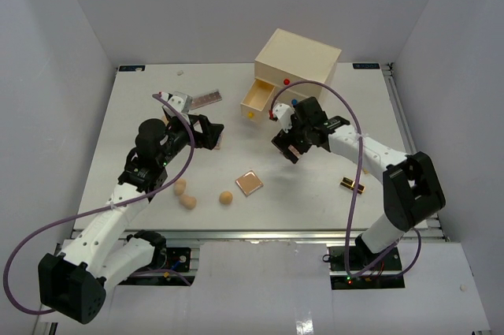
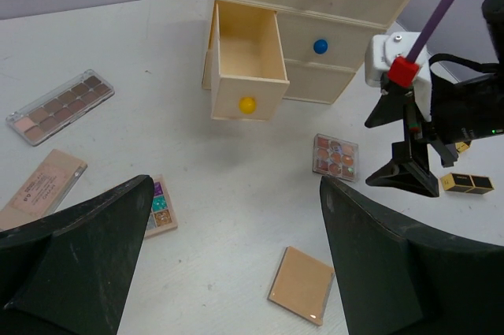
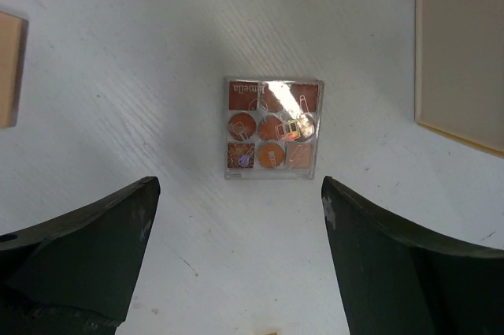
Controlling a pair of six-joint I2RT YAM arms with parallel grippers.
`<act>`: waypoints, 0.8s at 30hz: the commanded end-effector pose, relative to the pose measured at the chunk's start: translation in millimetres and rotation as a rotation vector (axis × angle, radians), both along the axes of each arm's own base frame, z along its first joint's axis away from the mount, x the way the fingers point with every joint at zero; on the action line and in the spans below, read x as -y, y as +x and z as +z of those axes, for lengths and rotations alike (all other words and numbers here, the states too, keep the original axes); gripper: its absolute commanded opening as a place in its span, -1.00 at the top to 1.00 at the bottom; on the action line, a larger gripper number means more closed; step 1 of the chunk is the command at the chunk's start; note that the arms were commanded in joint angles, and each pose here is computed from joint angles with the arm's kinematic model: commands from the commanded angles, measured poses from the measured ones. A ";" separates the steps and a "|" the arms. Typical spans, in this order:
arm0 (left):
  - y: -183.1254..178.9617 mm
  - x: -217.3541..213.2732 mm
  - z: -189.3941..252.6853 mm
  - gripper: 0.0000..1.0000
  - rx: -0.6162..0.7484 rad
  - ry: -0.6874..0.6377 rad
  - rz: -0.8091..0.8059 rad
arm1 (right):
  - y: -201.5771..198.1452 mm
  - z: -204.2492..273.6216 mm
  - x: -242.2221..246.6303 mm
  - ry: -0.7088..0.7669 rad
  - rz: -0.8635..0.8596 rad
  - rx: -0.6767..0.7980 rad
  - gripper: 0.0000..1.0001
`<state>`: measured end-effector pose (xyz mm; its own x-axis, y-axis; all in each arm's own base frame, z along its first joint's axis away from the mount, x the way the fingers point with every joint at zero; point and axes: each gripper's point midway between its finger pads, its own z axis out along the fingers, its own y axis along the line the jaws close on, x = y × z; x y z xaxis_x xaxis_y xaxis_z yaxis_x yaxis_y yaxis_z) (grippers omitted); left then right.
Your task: Organize the makeup
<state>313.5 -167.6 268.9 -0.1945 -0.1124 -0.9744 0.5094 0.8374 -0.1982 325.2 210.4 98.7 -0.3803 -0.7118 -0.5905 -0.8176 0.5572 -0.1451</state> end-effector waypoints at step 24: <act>-2.0 -3.3 6.0 -0.96 0.027 0.006 0.006 | -34.0 -3.0 -33.5 0.078 0.383 -0.098 -0.80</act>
